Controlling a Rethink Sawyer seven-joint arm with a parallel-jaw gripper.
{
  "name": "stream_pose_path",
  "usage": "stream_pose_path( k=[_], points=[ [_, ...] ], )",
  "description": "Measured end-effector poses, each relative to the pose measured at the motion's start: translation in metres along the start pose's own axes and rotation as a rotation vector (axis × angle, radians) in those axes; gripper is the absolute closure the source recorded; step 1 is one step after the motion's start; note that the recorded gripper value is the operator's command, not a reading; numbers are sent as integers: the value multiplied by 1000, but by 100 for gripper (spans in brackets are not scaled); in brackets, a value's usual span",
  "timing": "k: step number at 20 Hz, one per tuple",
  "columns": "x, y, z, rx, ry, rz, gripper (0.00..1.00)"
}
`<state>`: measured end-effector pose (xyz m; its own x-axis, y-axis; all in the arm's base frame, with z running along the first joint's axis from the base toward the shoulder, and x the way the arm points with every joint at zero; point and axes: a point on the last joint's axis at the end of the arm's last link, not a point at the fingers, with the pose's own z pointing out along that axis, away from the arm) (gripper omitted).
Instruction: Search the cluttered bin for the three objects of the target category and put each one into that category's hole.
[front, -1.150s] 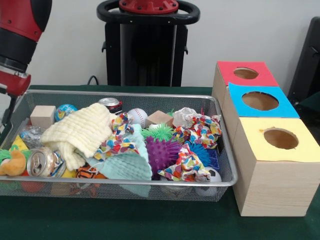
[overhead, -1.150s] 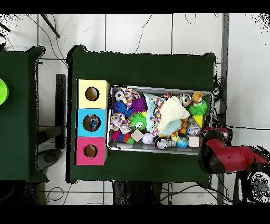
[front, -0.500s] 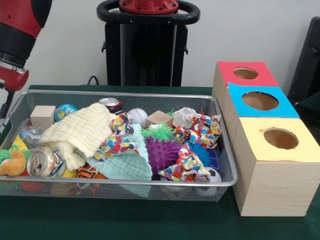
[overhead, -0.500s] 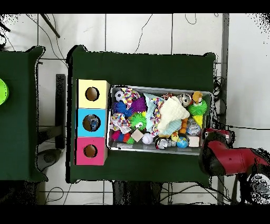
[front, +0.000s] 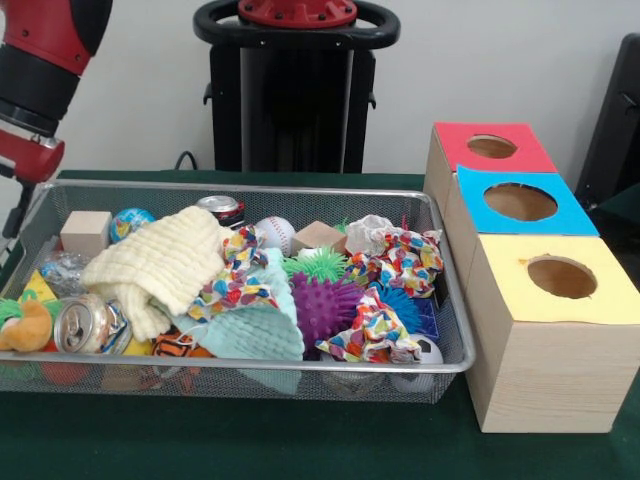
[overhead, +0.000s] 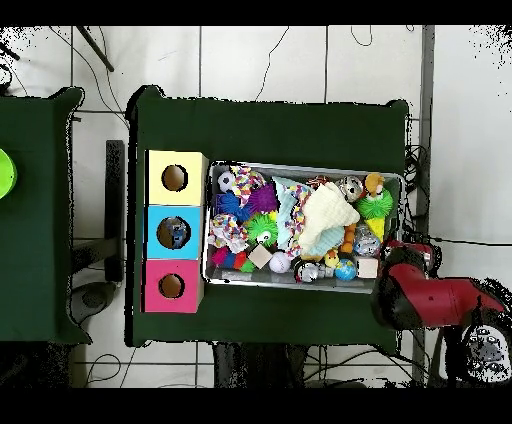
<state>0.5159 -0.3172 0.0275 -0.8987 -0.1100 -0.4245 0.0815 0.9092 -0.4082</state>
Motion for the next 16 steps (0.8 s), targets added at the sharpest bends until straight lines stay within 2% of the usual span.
stream_pose_path(
  k=[9,16],
  points=[
    [-13,25,-3,-5,-24,6,0],
    [-11,33,1,-18,-38,22,0]
  ],
)
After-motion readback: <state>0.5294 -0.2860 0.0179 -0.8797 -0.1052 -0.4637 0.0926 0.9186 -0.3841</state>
